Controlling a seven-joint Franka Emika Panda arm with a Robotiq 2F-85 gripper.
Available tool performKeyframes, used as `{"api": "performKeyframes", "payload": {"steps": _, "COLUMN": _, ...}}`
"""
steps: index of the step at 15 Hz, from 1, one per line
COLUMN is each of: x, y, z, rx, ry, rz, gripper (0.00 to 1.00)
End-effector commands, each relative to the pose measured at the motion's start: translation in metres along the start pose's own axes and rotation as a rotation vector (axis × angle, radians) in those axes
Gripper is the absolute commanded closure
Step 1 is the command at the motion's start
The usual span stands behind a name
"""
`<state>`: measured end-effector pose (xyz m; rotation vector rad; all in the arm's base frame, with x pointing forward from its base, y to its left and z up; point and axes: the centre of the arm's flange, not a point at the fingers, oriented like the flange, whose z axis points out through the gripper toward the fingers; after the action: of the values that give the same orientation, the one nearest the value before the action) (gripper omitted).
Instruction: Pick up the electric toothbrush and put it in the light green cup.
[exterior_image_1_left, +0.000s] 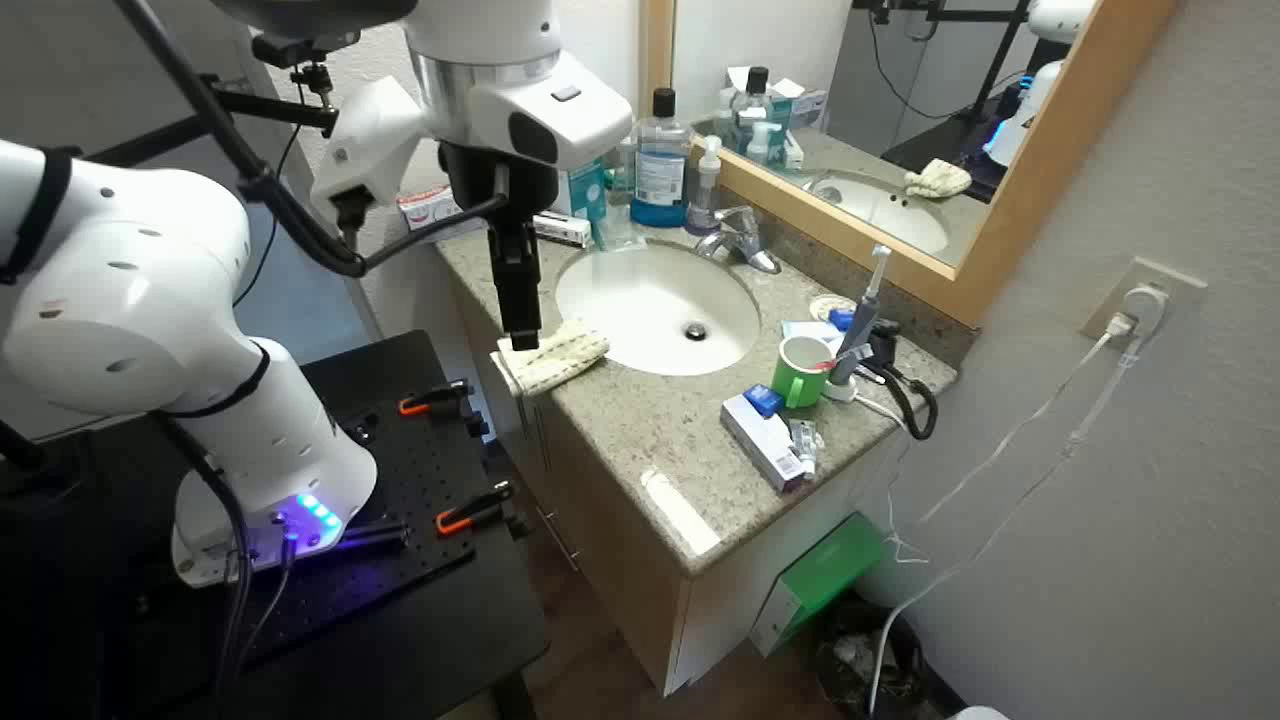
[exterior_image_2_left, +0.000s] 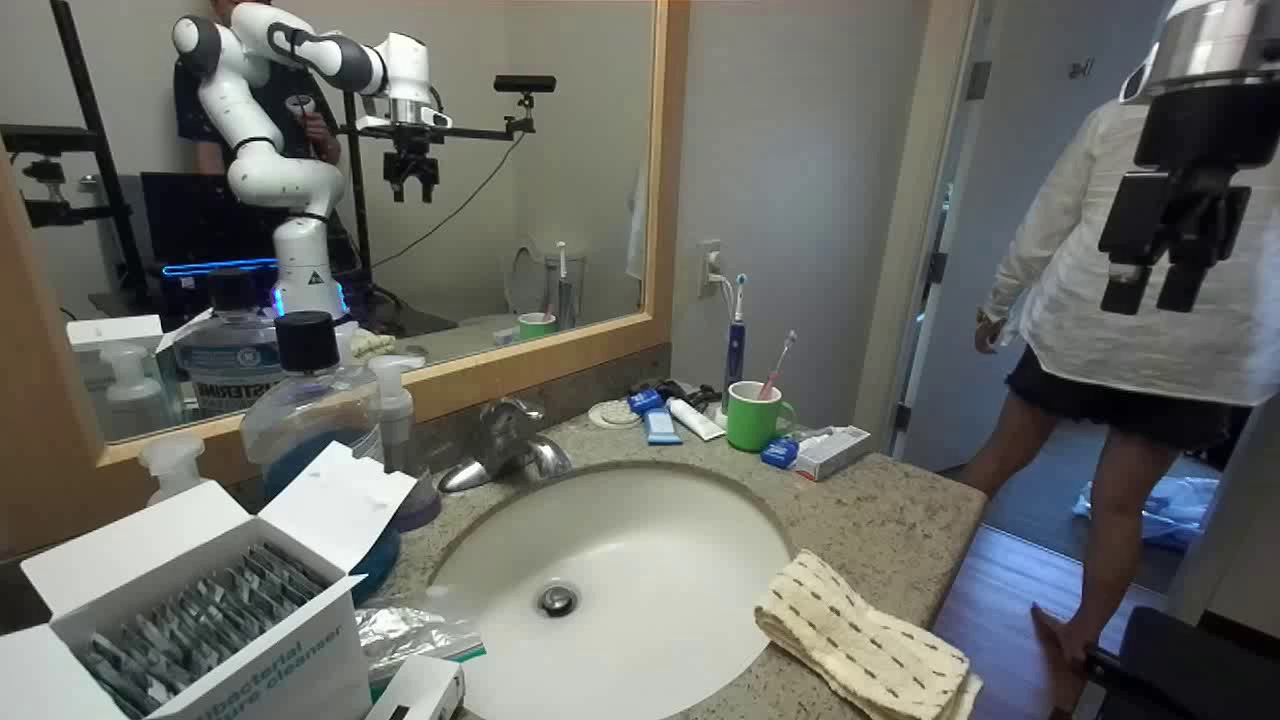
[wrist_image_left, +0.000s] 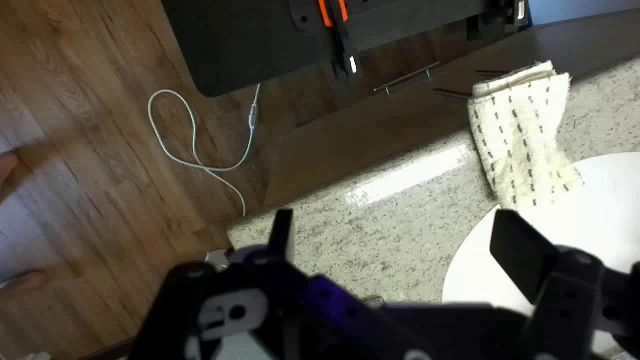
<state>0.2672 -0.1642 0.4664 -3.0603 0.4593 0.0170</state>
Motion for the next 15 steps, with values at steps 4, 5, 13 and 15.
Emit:
{"api": "performKeyframes", "payload": {"steps": 4, "x": 0.004, "y": 0.000, "z": 0.001, "rx": 0.005, "ry": 0.009, "rz": -0.014, "gripper": 0.00}}
{"api": "performKeyframes", "payload": {"steps": 5, "x": 0.006, "y": 0.000, "z": 0.001, "rx": 0.005, "ry": 0.022, "rz": -0.021, "gripper": 0.00}}
{"api": "performKeyframes", "payload": {"steps": 13, "x": 0.036, "y": -0.012, "z": 0.001, "rx": 0.010, "ry": 0.105, "rz": -0.092, "gripper": 0.00}}
{"api": "performKeyframes", "payload": {"steps": 15, "x": 0.045, "y": -0.014, "z": 0.002, "rx": 0.018, "ry": 0.121, "rz": -0.097, "gripper": 0.00}}
